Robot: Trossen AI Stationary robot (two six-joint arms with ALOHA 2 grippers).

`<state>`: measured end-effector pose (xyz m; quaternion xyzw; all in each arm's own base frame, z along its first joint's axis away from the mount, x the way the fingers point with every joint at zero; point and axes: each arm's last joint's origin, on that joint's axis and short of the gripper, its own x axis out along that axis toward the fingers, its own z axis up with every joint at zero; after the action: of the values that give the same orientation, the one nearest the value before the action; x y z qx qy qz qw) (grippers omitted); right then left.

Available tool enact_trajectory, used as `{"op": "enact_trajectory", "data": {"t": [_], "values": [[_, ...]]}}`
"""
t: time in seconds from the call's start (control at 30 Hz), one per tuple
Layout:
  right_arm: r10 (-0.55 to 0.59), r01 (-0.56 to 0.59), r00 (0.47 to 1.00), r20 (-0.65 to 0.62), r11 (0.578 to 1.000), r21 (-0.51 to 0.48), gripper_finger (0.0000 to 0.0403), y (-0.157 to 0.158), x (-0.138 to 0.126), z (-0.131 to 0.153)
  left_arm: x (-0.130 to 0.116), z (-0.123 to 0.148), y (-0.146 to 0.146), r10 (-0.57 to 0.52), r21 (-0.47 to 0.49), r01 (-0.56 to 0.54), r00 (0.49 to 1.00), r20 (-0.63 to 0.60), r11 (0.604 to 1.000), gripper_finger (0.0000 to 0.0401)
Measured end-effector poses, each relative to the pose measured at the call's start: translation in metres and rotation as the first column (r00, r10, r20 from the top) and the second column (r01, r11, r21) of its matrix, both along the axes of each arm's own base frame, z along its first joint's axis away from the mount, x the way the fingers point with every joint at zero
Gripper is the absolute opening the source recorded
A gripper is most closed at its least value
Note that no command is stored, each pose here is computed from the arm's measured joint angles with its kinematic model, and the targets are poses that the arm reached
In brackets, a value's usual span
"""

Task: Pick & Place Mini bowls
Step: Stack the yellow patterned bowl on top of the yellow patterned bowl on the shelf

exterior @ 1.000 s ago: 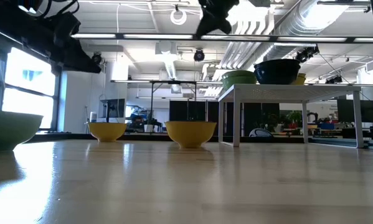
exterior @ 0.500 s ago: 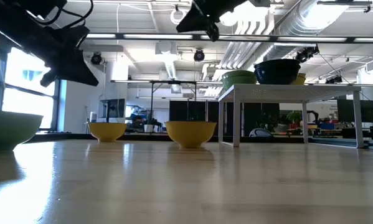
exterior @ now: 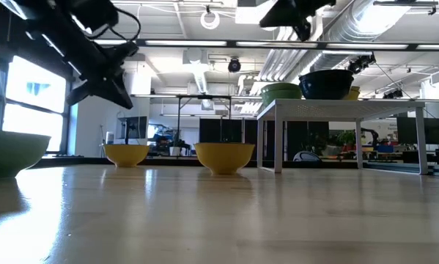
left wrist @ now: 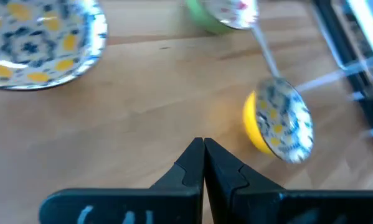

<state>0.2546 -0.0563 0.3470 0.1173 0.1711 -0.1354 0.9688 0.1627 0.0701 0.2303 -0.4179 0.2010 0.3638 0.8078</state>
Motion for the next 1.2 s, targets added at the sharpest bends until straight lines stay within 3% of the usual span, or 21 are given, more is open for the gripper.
{"op": "enact_trajectory", "data": {"t": [0.17,0.5,0.67,0.8,1.0,1.2], "values": [[-0.042,0.043,0.999,0.031,0.999,-0.030,0.0002,0.007,-0.023,0.001,0.005,0.012,0.040,0.096,-0.047,-0.100,0.991,-0.093,0.994,0.0001],[-0.051,0.052,0.998,0.037,0.997,-0.048,0.0002,0.010,-0.038,-0.003,0.006,0.039,0.127,0.008,-0.078,-0.028,0.970,-0.241,0.997,0.0009],[-0.048,0.050,0.998,0.034,0.997,-0.057,0.0001,0.010,-0.038,-0.003,0.005,0.045,0.151,-0.054,-0.087,0.025,0.937,-0.346,0.996,0.0052],[-0.049,0.051,0.998,0.034,0.997,-0.056,0.0002,0.010,-0.038,-0.003,-0.002,0.048,0.163,-0.047,-0.114,0.004,0.923,-0.382,0.994,0.0094],[-0.048,0.050,0.998,0.033,0.997,-0.058,0.0002,0.010,-0.038,-0.003,-0.021,0.042,0.180,-0.007,-0.156,-0.055,0.928,-0.372,0.986,0.0144],[-0.054,0.055,0.998,0.030,0.996,-0.066,0.0002,0.008,-0.038,-0.003,-0.031,0.025,0.195,-0.050,-0.221,-0.034,0.930,-0.364,0.975,0.0178]]}}
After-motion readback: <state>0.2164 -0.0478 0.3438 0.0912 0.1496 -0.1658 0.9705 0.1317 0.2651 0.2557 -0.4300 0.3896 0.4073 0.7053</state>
